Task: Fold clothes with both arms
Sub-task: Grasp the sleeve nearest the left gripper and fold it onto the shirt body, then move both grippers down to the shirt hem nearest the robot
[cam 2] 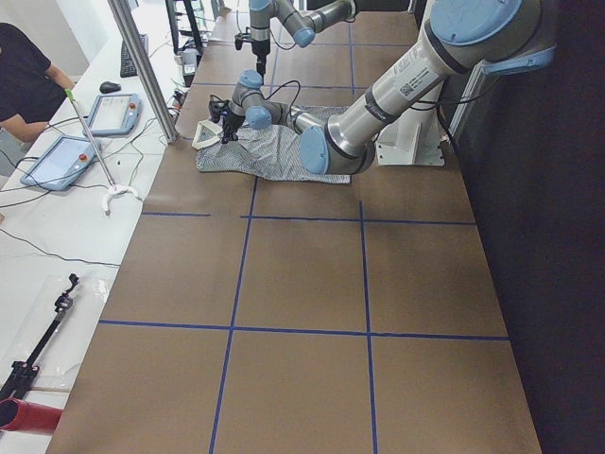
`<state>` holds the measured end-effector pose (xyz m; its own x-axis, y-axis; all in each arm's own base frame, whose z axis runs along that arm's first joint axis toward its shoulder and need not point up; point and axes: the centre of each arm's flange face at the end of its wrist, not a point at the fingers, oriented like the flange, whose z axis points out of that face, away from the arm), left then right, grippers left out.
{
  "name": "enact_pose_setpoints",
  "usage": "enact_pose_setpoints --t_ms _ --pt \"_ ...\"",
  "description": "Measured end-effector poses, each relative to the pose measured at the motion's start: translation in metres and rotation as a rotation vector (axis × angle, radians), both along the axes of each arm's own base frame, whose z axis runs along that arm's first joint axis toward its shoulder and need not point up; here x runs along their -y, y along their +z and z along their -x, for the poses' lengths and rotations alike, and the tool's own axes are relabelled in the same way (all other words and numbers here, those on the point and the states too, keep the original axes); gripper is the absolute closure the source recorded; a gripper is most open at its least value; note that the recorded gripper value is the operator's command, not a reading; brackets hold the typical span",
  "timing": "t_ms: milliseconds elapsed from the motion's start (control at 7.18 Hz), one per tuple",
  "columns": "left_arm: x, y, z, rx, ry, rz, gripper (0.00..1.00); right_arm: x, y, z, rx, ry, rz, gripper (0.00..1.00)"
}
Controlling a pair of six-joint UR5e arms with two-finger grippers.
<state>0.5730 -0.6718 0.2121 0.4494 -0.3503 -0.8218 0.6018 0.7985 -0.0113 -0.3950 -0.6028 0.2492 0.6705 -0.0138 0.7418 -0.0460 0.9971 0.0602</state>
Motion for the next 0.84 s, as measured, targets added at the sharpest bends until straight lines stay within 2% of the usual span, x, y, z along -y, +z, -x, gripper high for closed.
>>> enact_pose_setpoints --t_ms 418,557,697,836 --pt "-0.005 -0.017 0.007 -0.015 0.036 -0.068 0.0 -0.003 0.004 0.002 -0.002 0.001 0.01 0.0" --pt "-0.016 -0.014 0.016 -0.012 0.093 -0.103 0.0 -0.012 0.007 0.006 0.001 0.008 0.029 0.0" --pt "-0.035 -0.002 0.032 -0.01 0.169 -0.132 0.0 -0.033 0.011 0.014 0.0 0.028 0.049 0.0" --pt "-0.058 0.01 0.056 0.01 0.229 -0.157 0.0 -0.067 0.014 0.029 -0.014 0.071 0.055 0.0"
